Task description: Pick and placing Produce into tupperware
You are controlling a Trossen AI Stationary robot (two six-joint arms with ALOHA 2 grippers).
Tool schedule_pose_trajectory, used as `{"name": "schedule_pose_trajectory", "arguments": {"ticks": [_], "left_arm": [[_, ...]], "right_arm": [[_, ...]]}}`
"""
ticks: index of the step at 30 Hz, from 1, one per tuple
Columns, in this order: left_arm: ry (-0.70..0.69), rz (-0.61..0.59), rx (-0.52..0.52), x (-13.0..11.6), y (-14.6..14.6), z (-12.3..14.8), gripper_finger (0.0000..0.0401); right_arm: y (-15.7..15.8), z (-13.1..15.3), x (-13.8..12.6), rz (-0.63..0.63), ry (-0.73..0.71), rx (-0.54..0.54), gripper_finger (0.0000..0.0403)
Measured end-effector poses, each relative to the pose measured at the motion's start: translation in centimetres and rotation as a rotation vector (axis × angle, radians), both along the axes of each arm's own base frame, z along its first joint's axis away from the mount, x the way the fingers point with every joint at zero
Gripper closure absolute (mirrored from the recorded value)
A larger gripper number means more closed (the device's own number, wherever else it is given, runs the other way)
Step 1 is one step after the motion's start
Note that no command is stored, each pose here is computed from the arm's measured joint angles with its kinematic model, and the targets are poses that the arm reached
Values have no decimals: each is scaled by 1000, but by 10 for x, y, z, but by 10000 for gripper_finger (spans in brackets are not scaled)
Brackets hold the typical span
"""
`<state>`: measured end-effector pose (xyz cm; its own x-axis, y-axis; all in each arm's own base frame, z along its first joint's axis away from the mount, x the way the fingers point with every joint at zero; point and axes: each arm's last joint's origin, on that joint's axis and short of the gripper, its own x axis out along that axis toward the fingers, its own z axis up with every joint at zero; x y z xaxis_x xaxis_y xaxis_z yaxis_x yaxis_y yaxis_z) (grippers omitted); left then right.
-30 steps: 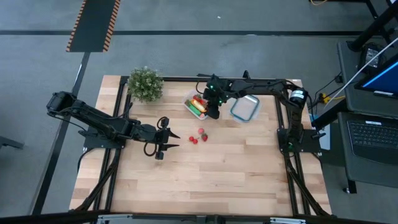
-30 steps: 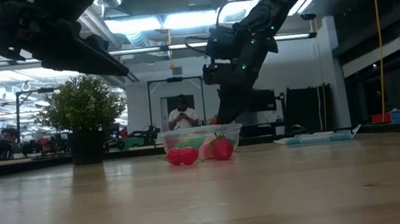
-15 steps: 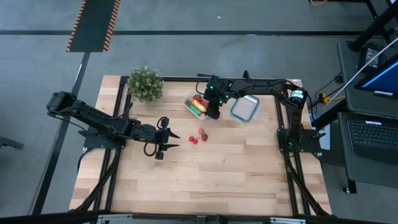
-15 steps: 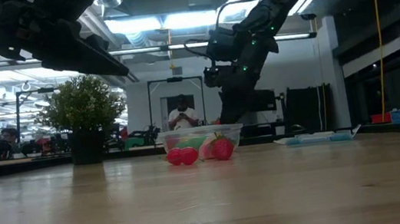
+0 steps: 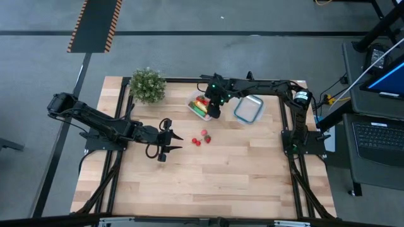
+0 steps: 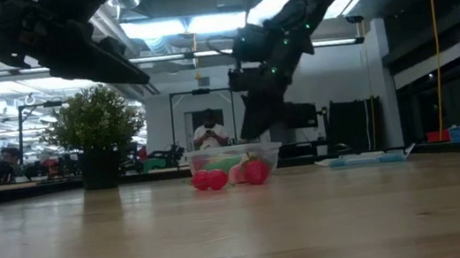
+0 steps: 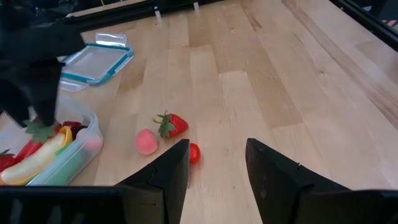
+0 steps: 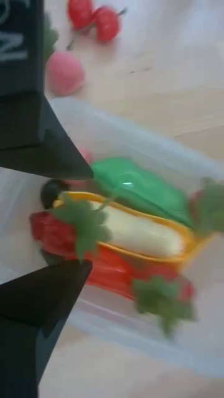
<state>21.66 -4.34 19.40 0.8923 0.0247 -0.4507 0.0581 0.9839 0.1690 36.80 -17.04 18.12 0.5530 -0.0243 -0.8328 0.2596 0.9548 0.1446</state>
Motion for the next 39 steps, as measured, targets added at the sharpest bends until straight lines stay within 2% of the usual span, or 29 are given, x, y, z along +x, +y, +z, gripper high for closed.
{"name": "schedule_pose_trajectory", "arguments": {"ticks": [4,8,17,22,29,34,39], "left_arm": [[-1,-4,7,0,0,0,250],[-16,-4,3,1,0,1,250],[-41,9,-27,2,0,4,250],[-49,10,-31,2,0,4,250],[-70,107,-137,5,10,6,250],[-52,162,-204,10,22,2,250],[30,140,-155,33,21,2,250]], "right_arm": [[-1,19,8,-9,-27,5,182],[6,31,13,40,-60,47,182],[50,55,-4,146,-145,40,181],[90,64,-35,192,-300,16,180],[139,67,-89,271,-608,4,182],[155,56,-121,302,-658,25,179],[161,41,-139,310,-679,39,178]]}}
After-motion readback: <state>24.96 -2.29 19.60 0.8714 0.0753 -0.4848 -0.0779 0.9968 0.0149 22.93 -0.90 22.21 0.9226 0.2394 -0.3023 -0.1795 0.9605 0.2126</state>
